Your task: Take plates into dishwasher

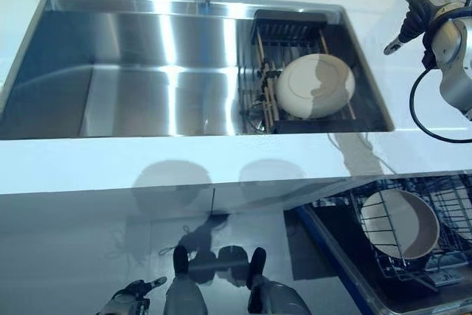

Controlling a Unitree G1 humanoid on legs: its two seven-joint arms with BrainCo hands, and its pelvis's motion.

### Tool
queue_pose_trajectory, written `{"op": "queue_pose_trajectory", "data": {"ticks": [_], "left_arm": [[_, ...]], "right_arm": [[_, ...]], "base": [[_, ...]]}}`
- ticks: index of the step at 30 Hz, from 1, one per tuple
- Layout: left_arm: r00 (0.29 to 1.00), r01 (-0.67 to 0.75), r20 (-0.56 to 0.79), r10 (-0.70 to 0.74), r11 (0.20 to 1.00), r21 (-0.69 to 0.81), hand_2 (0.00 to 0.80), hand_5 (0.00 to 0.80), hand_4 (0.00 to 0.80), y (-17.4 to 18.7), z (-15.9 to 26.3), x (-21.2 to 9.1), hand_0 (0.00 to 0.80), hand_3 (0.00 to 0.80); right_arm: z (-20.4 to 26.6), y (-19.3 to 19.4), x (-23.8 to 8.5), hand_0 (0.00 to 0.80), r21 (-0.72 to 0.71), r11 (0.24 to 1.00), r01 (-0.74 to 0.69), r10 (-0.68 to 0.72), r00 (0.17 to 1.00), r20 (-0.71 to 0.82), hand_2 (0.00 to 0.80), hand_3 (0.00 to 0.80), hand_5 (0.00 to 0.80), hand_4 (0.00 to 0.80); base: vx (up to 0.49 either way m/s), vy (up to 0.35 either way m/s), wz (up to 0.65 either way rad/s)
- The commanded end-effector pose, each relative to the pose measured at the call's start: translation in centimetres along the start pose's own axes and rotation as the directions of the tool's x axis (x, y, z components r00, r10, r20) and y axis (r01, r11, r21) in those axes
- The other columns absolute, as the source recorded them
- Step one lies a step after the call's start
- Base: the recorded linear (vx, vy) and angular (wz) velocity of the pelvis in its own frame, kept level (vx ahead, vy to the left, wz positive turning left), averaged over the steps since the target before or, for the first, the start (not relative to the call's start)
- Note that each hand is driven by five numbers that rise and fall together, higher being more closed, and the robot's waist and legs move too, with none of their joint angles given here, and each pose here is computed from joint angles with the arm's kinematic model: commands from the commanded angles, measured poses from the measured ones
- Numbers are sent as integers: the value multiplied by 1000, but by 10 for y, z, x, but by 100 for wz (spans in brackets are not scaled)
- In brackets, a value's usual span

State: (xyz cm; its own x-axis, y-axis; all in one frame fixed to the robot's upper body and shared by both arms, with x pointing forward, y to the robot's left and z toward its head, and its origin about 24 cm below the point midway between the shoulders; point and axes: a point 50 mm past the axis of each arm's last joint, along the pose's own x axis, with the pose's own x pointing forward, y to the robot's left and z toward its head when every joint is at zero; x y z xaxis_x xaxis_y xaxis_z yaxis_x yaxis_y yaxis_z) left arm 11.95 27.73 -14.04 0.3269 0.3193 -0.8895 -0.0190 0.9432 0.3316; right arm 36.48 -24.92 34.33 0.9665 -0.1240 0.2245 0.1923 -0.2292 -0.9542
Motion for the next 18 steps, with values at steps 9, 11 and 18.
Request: {"op": "queue_pose_trajectory", "data": {"ticks": [9,11,18], "left_arm": [[998,9,56,-9,1000,3,0,0,0,9,15,-1,0,0],[998,17,63,-17,1000,3,0,0,0,6,17,-2,0,0],[997,42,70,-41,999,-3,0,0,0,2,17,-3,0,0]], "right_arm": [[12,-25,-9,0,-329,929,167,-129,982,136,0,0,0,0],[18,-24,-15,0,-389,899,200,-134,973,189,0,0,0,0],[26,-11,-32,0,-581,781,227,-60,954,293,0,0,0,0]], "base": [[-4,3,2],[0,0,0],[-1,5,0]]}}
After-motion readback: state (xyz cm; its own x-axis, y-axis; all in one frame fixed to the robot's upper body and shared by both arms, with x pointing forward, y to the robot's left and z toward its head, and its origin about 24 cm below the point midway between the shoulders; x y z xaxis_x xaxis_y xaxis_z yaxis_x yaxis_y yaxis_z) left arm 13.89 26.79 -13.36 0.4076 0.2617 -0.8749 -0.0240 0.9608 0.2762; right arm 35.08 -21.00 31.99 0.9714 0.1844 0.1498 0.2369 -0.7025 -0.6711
